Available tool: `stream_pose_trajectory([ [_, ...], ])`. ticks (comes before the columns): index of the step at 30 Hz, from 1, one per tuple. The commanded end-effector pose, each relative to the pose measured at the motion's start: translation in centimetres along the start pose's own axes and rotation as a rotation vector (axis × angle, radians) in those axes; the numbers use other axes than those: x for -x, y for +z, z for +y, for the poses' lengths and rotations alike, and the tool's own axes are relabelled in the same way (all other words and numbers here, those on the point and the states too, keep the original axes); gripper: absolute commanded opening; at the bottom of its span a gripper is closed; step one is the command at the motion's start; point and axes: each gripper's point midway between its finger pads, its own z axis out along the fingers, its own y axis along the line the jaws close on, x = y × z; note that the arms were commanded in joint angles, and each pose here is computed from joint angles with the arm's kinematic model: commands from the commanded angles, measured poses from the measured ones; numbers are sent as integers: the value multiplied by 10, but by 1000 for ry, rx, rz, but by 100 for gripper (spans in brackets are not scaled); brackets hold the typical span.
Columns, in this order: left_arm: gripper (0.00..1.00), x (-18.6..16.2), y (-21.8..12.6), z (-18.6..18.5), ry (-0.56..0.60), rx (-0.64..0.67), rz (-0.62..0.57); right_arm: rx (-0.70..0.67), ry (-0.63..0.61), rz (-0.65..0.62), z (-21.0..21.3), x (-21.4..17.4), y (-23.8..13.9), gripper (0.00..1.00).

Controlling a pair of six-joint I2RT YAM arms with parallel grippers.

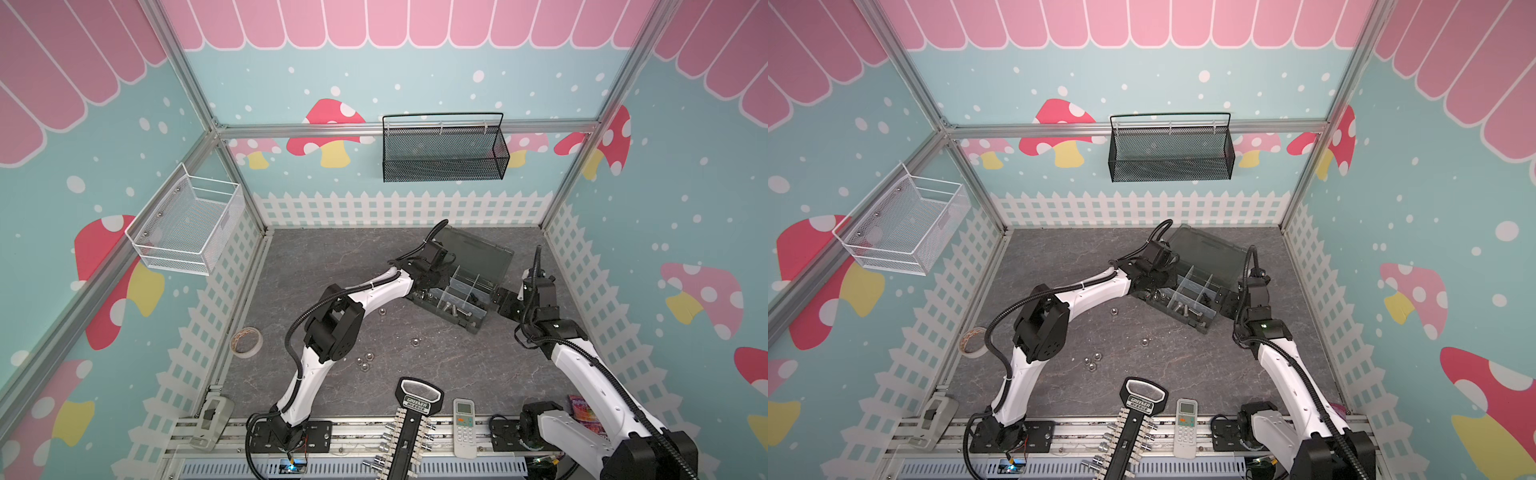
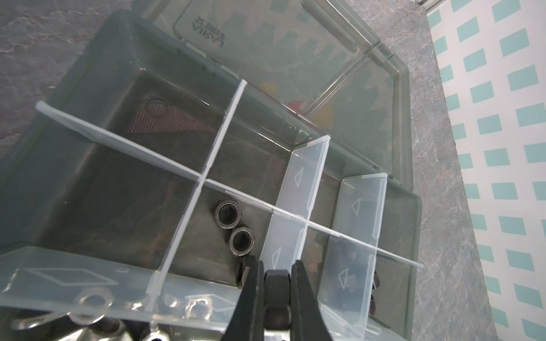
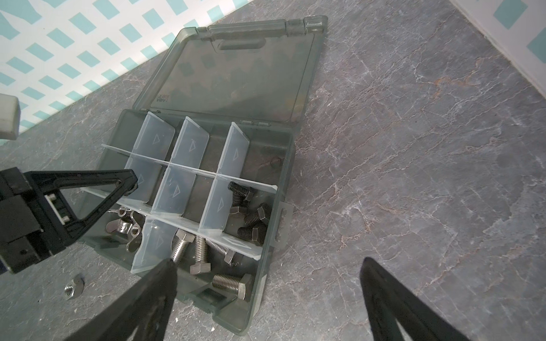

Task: Sort the screws and nuts into containers
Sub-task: 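Open the left gripper to drop the nut into the black-nut compartment, then withdraw the left gripper toward the table while the right gripper reaches toward a silver nut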

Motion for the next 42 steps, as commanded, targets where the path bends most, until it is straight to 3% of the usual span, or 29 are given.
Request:
stream_pose_trajectory([
  [1, 11, 8, -1, 4, 13, 31, -25, 4, -13, 20, -1, -5, 1, 98],
  [4, 11, 10, -1, 6, 15, 35, -27, 12, -18, 28, 0, -7, 2, 98],
  [10, 26, 12, 1, 8, 14, 37, -30, 21, -28, 42, 2, -10, 3, 98],
  [16, 28, 16, -5, 9, 6, 39, -37, 21, -48, 67, 3, -16, 4, 98],
  [23, 29, 34, -49, -1, -2, 3, -124, 28, -84, 90, 13, -20, 0, 99],
  [28, 36, 41, -94, 5, -28, 2, -210, 32, -123, 111, 26, -28, -5, 95],
  [34, 52, 37, -150, 35, -98, 31, -316, 78, -192, 159, 59, -45, -10, 88],
  [42, 91, 14, -219, 116, -250, 135, -438, 152, -295, 258, 104, -80, -6, 82],
])
